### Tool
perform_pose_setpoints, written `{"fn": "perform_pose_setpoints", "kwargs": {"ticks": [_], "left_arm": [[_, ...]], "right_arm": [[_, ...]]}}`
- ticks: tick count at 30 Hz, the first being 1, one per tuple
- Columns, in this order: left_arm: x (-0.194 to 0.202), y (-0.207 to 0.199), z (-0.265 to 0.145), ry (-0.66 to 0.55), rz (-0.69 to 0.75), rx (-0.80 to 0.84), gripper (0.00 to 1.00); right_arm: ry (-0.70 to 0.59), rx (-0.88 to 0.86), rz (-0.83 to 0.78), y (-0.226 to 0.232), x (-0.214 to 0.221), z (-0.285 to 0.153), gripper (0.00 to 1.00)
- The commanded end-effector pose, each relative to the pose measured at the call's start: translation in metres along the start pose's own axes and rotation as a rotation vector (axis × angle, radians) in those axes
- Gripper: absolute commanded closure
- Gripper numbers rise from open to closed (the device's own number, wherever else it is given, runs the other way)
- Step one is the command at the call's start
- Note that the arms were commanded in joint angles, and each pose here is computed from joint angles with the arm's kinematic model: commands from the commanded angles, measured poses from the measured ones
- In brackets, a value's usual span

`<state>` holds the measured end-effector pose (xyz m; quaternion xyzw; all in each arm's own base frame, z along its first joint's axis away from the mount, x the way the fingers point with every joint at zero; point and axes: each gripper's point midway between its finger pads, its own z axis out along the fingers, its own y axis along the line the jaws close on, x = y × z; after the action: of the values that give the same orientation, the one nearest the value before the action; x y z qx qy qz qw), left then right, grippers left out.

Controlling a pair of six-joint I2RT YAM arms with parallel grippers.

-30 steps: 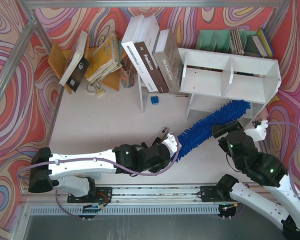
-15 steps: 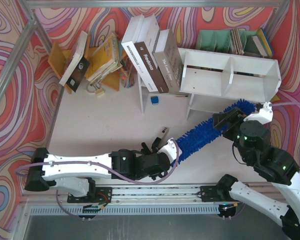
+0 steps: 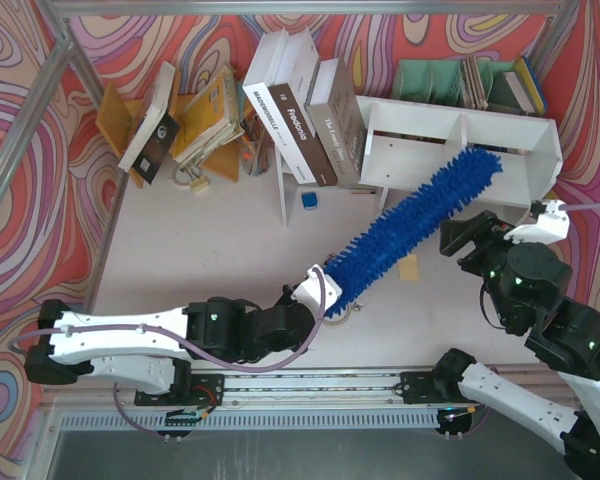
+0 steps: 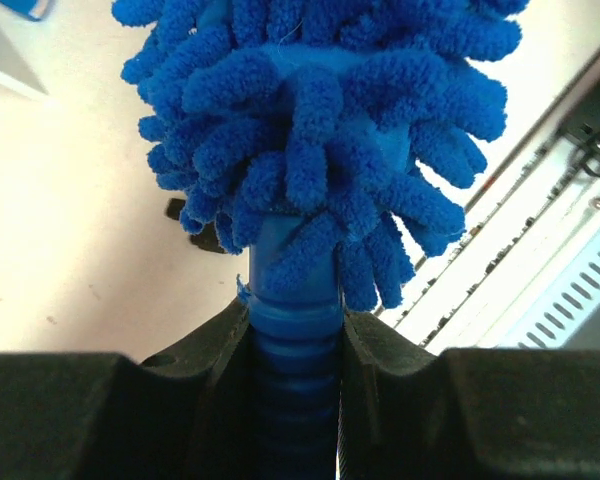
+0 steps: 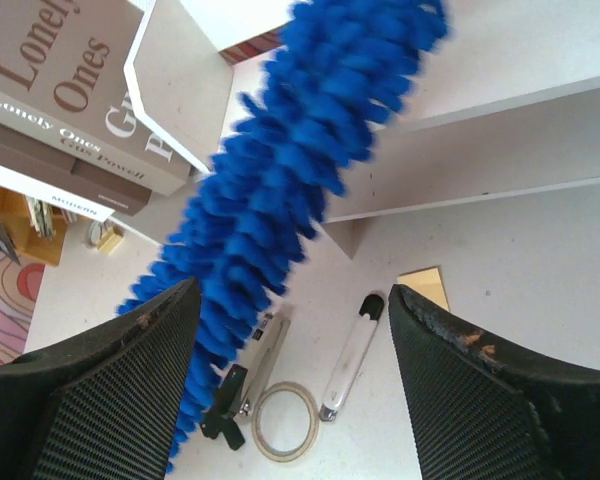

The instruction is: Dust the bookshelf with a duster

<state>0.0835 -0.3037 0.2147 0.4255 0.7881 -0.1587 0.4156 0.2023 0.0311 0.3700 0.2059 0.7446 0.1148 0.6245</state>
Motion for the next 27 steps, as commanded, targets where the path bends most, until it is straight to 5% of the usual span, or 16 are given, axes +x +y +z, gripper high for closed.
{"fn": "perform_pose_setpoints", "kwargs": {"ticks": [1, 14, 27], "left_arm": [[-0.019, 0.033, -0.013, -0.087, -0.027, -0.159, 1.0], [-0.079, 0.066, -0.027, -0.183, -0.037, -0.433, 1.0], [-0.106, 0.073, -0.028, -0.236, -0.053, -0.528, 1.0]], "right_arm": [[-0.081, 0.049, 0.032, -0.015, -0.018, -0.007, 0.3], [-0.026, 0.065, 0.091, -0.022, 0.022, 0.006, 0.26], [-0.017, 0.086, 0.078, -0.03, 0.033, 0.008, 0.23]]}}
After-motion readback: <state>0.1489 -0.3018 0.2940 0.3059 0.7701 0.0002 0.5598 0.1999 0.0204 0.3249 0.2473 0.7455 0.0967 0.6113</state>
